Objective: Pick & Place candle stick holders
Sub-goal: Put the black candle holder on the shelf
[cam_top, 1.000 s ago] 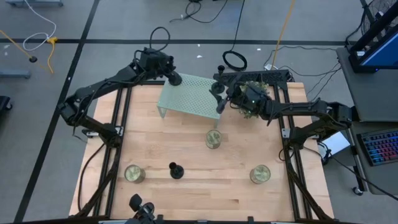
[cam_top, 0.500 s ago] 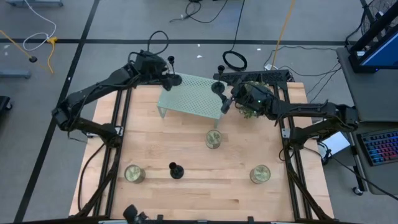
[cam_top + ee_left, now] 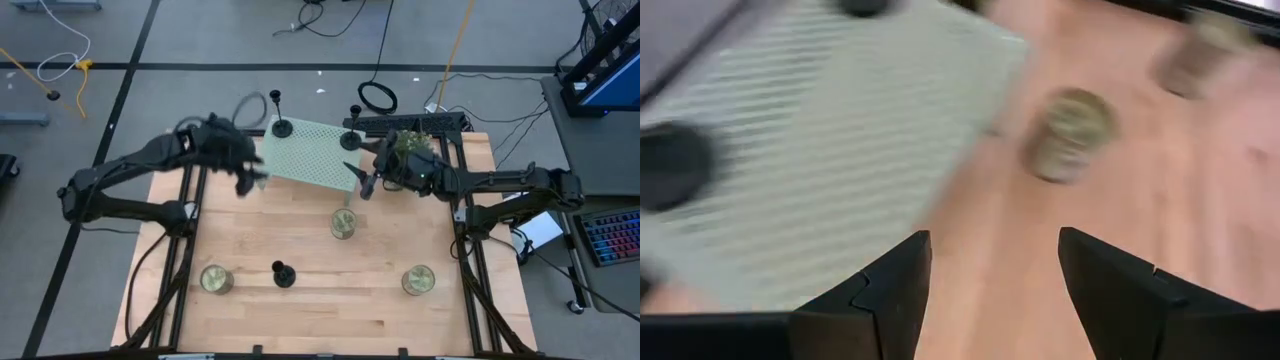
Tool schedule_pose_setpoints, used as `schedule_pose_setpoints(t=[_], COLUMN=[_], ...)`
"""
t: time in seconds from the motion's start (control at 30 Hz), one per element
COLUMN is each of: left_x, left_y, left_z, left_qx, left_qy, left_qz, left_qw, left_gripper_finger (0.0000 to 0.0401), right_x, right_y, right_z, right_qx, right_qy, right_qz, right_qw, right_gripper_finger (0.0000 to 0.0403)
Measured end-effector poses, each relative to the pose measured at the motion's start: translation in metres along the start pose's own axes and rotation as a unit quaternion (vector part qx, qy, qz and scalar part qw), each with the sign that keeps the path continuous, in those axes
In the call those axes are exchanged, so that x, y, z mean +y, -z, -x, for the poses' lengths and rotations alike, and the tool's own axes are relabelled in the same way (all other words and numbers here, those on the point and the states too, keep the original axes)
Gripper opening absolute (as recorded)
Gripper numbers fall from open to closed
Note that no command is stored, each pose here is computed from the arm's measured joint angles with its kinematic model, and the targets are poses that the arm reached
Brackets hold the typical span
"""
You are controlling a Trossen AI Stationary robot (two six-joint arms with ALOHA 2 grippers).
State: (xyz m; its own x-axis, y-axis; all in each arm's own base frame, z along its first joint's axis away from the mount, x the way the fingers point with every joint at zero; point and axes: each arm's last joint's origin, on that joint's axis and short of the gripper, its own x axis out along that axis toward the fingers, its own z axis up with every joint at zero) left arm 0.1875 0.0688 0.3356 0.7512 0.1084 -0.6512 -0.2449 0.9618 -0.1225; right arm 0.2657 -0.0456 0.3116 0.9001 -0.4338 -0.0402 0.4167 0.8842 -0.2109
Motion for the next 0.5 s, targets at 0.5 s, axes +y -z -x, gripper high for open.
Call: schedule_pose_setpoints(t=[0.5], left_x=[-0.106], left_y=[0.119], left_z=[-0.068], left_qx=[0.001], left_qy=[0.216], left_qz=[-0.105], left_qw=[0.971], left_gripper_finger=[0.0228], right_x=[0.019], right_y=[-0.006], right_z=[0.006], right_qx=[-0.019], right_qy=[-0.035], right_qz=[-0.018], right_qw=[0.999], right_gripper_finger=[0.0263])
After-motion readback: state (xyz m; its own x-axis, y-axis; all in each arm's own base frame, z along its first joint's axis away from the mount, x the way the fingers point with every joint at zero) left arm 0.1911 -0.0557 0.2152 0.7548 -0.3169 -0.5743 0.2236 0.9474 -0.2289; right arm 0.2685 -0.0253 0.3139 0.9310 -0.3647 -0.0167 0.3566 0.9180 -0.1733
